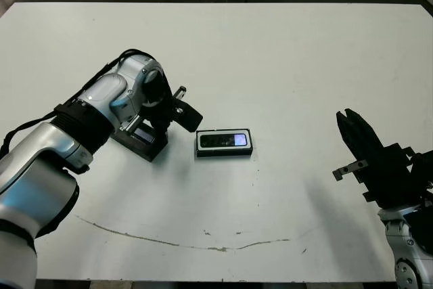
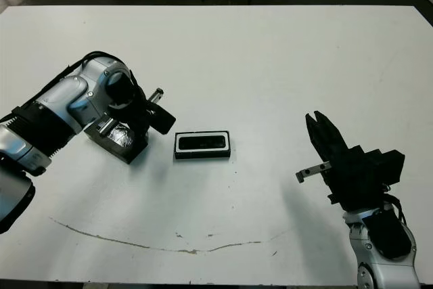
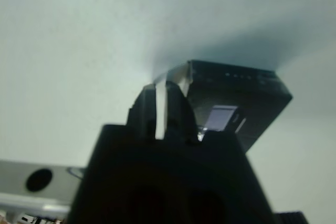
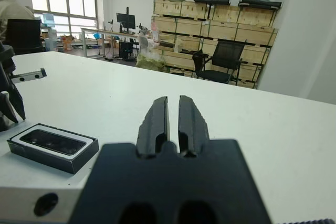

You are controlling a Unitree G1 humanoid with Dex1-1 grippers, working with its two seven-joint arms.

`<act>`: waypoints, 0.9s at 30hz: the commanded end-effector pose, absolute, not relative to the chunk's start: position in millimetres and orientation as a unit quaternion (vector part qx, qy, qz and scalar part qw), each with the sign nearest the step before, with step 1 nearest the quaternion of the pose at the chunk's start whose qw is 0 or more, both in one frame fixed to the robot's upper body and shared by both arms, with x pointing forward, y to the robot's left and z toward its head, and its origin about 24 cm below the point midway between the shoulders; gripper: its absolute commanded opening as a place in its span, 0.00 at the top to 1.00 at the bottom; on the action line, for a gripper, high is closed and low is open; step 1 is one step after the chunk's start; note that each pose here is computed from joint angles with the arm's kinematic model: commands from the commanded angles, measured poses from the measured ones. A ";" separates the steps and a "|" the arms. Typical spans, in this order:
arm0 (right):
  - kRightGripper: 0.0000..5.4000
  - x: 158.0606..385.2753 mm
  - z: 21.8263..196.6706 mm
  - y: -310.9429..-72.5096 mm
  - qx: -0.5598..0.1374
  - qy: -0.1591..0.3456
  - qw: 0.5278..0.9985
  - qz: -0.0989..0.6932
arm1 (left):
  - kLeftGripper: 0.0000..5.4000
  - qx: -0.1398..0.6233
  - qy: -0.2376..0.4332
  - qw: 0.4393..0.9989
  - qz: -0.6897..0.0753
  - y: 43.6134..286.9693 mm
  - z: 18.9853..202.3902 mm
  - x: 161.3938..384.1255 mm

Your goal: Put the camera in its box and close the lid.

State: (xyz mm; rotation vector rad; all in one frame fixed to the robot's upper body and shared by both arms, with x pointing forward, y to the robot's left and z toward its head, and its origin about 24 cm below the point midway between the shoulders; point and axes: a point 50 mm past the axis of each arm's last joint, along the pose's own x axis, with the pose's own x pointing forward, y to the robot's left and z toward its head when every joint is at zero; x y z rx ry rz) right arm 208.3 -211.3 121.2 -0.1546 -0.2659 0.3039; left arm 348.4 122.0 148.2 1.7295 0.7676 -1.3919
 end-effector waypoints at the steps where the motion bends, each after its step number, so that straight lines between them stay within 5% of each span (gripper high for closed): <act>1: 1.00 206.6 115.0 -215.9 -0.071 -0.111 0.981 0.144 | 1.00 0.669 0.327 0.367 -0.558 134.7 138.5 341.8; 17: 1.00 212.0 105.9 -228.8 -0.037 -0.122 0.981 0.148 | 1.00 0.688 0.327 0.354 -0.543 154.7 162.6 329.2; 27: 1.00 212.1 105.5 -229.3 -0.037 -0.130 0.979 0.150 | 1.00 0.677 0.340 0.330 -0.563 165.3 152.3 313.2</act>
